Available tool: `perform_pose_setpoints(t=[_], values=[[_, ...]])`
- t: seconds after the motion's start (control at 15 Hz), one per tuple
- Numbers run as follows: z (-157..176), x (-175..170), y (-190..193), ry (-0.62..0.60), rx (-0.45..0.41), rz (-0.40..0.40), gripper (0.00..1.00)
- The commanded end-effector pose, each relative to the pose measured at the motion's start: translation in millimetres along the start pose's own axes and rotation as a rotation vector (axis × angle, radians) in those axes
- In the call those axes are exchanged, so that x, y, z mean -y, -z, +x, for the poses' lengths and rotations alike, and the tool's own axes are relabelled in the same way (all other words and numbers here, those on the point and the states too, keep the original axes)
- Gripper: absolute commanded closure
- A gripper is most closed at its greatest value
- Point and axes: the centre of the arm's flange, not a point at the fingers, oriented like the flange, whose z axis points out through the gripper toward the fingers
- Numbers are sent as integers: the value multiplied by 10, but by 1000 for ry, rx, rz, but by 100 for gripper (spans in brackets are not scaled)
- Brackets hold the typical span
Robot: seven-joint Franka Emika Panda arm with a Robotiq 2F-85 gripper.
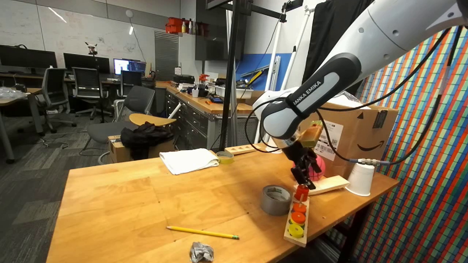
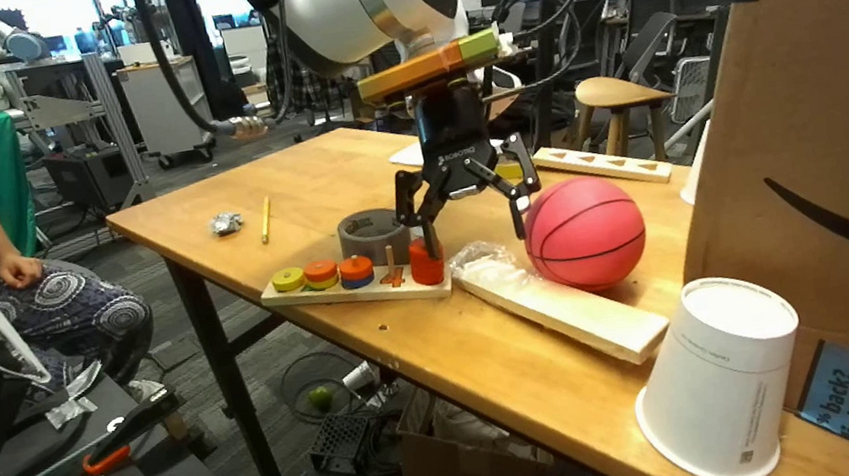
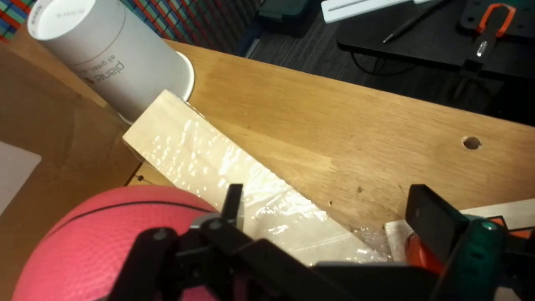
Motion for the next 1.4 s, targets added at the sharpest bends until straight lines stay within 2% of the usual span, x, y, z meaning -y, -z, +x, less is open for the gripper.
perform_pose_setpoints(t=[0.0, 0.4, 0.67, 1.0, 1.33], values=[[11, -12, -1, -151, -79, 29, 0], [-149, -159, 71, -306, -111, -18, 0], [-245, -182, 153, -380, -127, -21, 0], [-322, -172, 292, -446, -157, -9, 0], [-226, -23, 417, -481, -222, 3, 0]])
